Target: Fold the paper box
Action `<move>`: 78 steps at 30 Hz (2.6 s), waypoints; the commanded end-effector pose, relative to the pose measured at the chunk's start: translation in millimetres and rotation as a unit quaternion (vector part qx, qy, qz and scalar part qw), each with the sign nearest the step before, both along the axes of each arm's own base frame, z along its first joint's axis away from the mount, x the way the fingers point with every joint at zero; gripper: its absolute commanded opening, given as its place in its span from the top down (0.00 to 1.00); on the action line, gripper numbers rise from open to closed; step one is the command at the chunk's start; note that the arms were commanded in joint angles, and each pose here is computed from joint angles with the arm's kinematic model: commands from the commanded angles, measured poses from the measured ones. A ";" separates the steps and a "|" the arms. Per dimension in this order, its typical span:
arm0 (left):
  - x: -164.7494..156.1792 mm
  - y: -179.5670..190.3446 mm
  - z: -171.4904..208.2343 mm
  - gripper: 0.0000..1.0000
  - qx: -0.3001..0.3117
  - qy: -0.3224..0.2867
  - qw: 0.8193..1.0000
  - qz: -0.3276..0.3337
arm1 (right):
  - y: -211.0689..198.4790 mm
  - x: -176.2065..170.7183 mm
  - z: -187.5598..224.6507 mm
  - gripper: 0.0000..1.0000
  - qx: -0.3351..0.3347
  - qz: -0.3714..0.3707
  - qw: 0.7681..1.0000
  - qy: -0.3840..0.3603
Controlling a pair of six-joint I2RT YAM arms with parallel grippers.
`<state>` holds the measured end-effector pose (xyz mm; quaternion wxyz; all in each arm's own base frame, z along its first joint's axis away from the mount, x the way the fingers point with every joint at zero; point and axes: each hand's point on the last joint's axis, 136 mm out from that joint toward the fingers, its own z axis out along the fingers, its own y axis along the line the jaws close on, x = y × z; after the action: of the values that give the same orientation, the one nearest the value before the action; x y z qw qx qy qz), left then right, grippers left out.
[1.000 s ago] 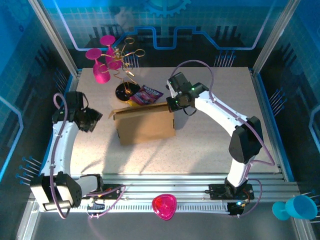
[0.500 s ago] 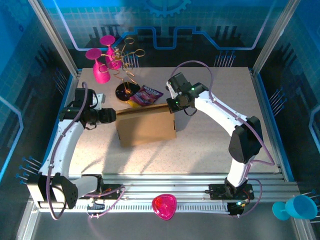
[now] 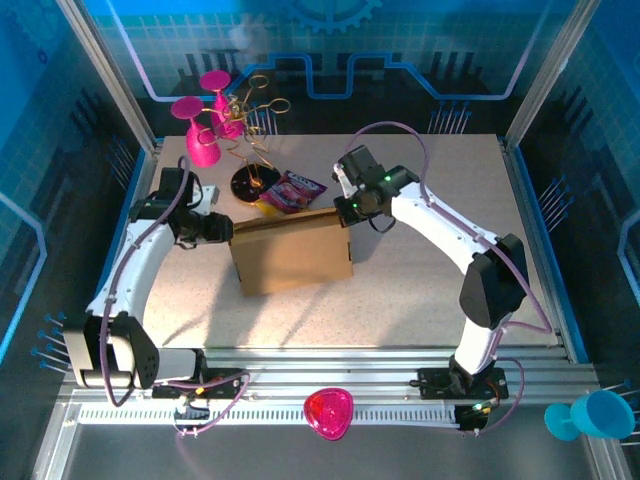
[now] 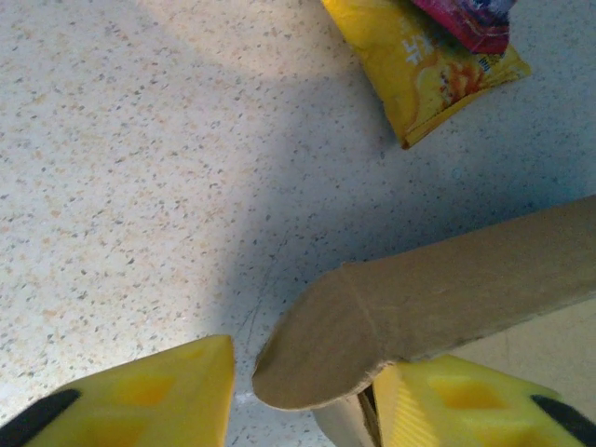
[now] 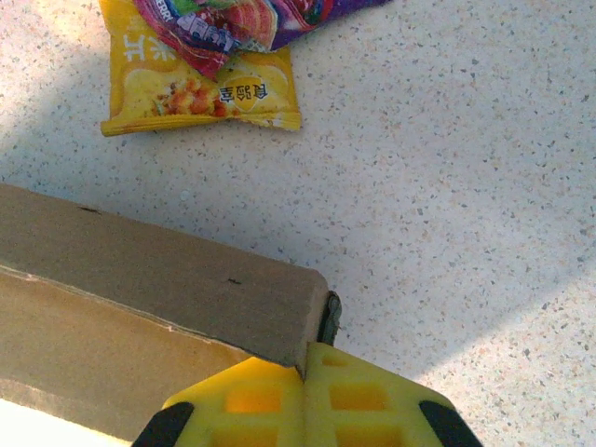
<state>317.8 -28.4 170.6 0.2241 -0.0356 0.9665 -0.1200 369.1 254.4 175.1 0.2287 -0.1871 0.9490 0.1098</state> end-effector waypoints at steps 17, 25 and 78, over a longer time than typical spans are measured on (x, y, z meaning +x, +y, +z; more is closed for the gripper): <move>1.9 -28.1 26.5 0.91 -0.110 0.013 0.993 0.050 | -10.9 -11.7 6.1 1.00 0.015 -0.029 0.999 -0.016; 1.8 -32.3 33.2 0.97 -0.133 0.032 0.988 0.072 | -14.2 -13.2 11.3 1.00 0.024 -0.042 0.998 -0.047; 14.0 -63.1 33.3 1.00 -0.183 -0.039 0.981 0.055 | -39.5 -27.1 26.3 0.80 0.081 -0.142 0.986 -0.041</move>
<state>330.5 -83.5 194.2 0.2350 -0.1328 0.9247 -0.2685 346.0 217.4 187.8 0.2964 -0.0579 0.9447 0.1275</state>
